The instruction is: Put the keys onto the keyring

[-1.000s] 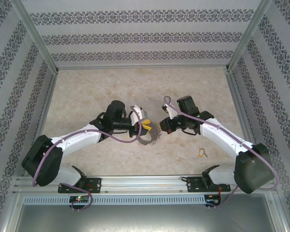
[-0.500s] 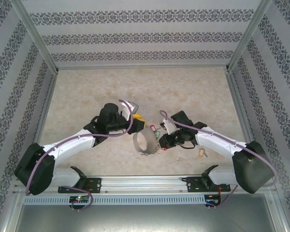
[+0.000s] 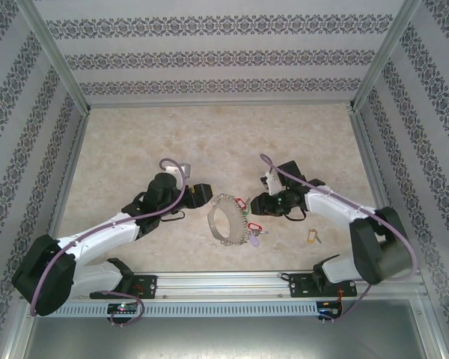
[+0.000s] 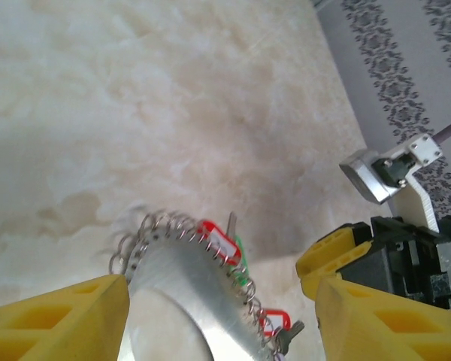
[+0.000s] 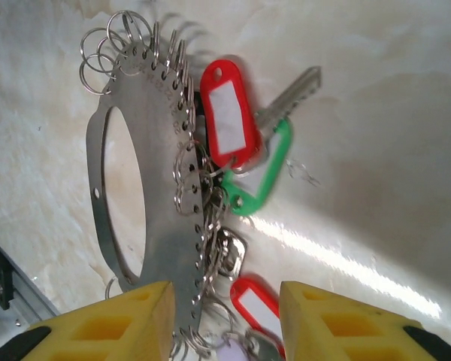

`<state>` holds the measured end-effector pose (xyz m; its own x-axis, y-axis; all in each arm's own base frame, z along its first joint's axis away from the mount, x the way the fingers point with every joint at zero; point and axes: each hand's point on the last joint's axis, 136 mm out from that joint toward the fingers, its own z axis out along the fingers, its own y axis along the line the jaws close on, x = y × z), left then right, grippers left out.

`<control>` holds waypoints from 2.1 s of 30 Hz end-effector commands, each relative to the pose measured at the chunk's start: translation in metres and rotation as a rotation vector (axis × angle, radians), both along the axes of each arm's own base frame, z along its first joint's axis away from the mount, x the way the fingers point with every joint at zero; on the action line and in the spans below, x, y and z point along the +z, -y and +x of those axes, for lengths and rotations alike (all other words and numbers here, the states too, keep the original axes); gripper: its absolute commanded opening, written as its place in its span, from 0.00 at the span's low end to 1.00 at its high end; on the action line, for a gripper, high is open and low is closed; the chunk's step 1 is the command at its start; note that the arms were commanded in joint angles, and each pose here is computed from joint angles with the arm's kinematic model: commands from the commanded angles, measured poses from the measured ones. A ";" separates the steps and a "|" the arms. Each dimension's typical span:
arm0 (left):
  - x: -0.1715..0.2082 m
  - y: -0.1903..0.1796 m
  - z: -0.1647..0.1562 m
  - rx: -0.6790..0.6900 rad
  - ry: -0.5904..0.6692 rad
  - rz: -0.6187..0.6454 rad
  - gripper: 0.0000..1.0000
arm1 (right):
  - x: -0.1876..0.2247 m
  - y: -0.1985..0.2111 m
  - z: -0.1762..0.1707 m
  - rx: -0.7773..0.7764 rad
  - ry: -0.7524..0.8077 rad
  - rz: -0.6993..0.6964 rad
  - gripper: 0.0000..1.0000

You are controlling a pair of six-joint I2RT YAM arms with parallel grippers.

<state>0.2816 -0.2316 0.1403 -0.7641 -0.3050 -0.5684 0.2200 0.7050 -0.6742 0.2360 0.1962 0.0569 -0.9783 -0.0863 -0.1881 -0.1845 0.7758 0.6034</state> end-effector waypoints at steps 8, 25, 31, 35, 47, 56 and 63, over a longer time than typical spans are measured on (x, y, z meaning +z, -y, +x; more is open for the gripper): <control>-0.055 0.010 -0.011 0.000 -0.275 -0.012 0.67 | -0.010 -0.022 0.008 0.094 -0.003 0.041 0.37; -0.094 0.032 -0.016 -0.087 -0.387 -0.038 0.64 | -0.037 -0.036 -0.009 0.086 -0.024 -0.011 0.38; -0.096 0.035 -0.016 -0.101 -0.381 -0.045 0.62 | -0.033 -0.048 -0.013 0.105 -0.030 0.084 0.35; -0.094 0.041 -0.013 -0.118 -0.381 -0.063 0.61 | -0.028 -0.055 -0.011 0.112 -0.005 0.121 0.33; -0.093 0.049 -0.005 -0.131 -0.373 -0.076 0.60 | -0.028 -0.065 -0.011 0.132 -0.017 0.185 0.29; -0.073 0.045 0.002 -0.111 -0.303 -0.072 0.62 | -0.007 -0.060 -0.001 0.097 0.031 0.231 0.06; -0.029 0.007 0.013 0.047 -0.164 0.011 0.71 | 0.058 -0.045 0.017 0.019 0.175 0.339 0.00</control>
